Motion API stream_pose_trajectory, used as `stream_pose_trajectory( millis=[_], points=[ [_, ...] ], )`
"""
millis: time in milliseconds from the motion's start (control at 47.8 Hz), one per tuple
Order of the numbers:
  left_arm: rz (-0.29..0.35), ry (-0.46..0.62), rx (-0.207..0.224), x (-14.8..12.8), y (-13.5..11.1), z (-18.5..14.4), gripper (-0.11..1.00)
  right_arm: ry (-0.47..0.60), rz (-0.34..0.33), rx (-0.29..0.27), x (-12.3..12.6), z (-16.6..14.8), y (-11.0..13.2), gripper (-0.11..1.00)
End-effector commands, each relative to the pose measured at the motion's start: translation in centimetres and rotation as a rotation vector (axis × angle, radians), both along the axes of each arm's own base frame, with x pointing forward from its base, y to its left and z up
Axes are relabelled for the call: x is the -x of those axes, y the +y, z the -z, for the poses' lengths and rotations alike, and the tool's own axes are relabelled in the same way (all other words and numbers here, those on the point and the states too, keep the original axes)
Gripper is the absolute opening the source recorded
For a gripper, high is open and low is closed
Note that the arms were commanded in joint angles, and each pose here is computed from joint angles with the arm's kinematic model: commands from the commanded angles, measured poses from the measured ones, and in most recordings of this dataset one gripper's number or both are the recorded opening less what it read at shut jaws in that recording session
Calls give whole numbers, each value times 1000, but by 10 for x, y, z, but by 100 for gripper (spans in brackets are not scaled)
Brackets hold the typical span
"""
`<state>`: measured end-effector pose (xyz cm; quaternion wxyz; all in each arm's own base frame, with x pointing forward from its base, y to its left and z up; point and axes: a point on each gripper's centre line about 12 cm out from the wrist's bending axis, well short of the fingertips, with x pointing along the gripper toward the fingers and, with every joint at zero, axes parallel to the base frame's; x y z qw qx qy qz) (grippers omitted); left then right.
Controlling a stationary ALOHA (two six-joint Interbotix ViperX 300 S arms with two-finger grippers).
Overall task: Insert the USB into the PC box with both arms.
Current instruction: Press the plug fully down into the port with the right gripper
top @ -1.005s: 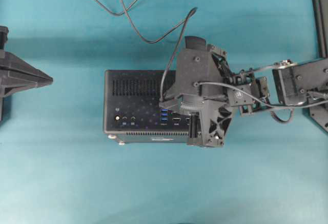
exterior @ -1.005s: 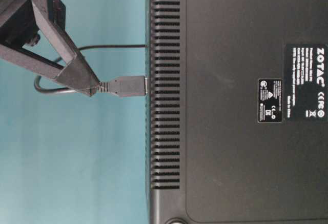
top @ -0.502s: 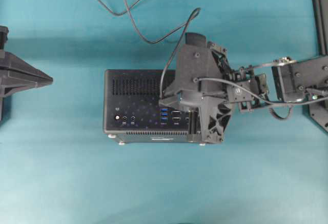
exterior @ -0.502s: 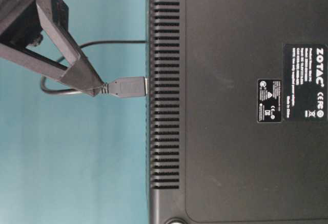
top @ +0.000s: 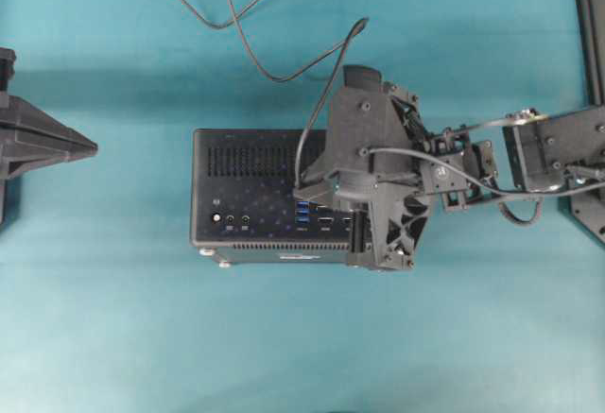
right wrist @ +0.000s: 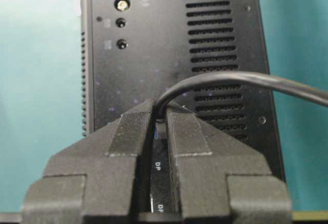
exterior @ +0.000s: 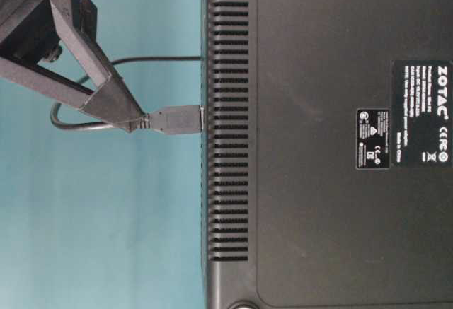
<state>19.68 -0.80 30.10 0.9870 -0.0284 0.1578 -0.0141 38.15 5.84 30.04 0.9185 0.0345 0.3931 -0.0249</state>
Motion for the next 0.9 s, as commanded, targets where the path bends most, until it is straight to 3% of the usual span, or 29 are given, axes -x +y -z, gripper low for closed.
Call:
stream_pose_trajectory(
  millis=[0, 398, 733, 879],
  points=[
    [1, -12, -1, -1, 0, -4, 0, 38, -10, -18, 3, 12, 9, 10],
    [1, -15, 1, -1, 0, -5, 0, 40, 54, 13, 1, 14, -20, 10],
    [1, -15, 1, -1, 0, -5, 0, 33, -17, -49, 4, 15, 14, 10],
    [1, -14, -1, -1, 0, -5, 0, 31, -11, -44, 4, 17, 10, 10]
  ],
)
